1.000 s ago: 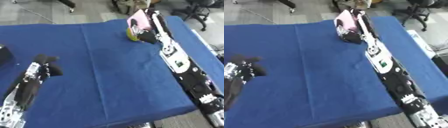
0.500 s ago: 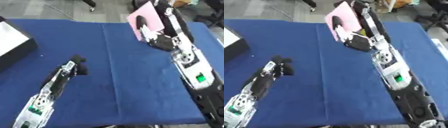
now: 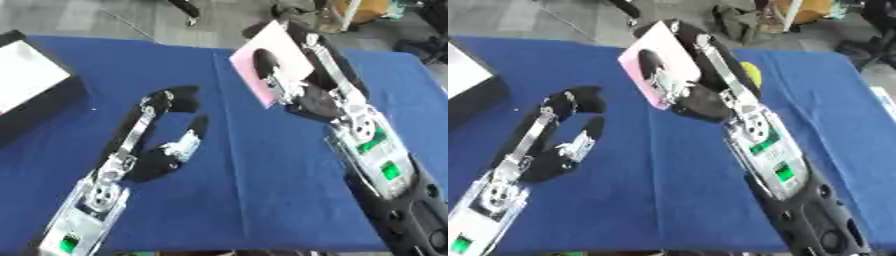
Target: Pick up the objects with one hand, pass them to the other hand, and then place them into the box on the other side of the table.
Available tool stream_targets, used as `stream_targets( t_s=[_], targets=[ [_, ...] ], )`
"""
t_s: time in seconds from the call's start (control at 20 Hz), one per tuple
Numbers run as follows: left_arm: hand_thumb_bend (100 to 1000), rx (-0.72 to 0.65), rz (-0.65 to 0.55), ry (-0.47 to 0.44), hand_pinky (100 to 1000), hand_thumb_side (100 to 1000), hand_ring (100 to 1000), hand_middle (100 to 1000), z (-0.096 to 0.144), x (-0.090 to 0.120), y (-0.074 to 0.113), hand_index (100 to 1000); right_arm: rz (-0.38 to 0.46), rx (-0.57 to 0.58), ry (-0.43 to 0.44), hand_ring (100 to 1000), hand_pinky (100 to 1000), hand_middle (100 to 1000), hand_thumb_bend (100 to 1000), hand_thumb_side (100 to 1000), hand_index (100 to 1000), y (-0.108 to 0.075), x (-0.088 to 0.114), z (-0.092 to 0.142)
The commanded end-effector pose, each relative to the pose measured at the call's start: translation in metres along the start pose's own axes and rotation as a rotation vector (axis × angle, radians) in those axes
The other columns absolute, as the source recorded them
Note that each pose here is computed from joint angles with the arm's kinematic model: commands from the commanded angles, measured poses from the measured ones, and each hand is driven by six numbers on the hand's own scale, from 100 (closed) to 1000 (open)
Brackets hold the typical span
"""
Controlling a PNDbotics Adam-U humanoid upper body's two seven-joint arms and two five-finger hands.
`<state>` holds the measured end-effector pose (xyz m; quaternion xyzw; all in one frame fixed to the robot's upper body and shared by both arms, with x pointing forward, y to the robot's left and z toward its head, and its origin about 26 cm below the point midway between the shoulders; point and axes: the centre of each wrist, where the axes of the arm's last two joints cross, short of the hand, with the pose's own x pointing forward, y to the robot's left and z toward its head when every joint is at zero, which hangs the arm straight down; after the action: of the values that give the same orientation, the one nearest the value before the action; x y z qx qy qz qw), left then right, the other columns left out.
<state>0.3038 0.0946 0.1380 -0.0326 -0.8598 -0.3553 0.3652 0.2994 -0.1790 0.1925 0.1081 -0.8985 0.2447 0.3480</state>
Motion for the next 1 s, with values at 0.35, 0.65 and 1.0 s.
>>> stream_targets(
  t_s=[0.35, 0.65, 1.0],
  targets=[
    [315, 0.068, -0.046, -0.119, 811, 539, 718, 670, -0.003, 0.014, -0.009, 856, -0.194, -0.025, 0.121, 459, 371, 474, 100, 470, 686, 0.001, -0.014, -0.005],
    [279, 0.123, -0.024, -0.07, 813, 584, 718, 670, -0.002, 0.003, -0.023, 854, -0.289, -0.051, 0.213, 461, 374, 473, 100, 501, 688, 0.003, -0.029, -0.004],
    [249, 0.143, 0.007, 0.018, 827, 693, 727, 678, -0.002, -0.01, -0.039, 861, -0.289, -0.031, 0.243, 462, 373, 472, 100, 488, 688, 0.008, -0.033, -0.005]
  ],
)
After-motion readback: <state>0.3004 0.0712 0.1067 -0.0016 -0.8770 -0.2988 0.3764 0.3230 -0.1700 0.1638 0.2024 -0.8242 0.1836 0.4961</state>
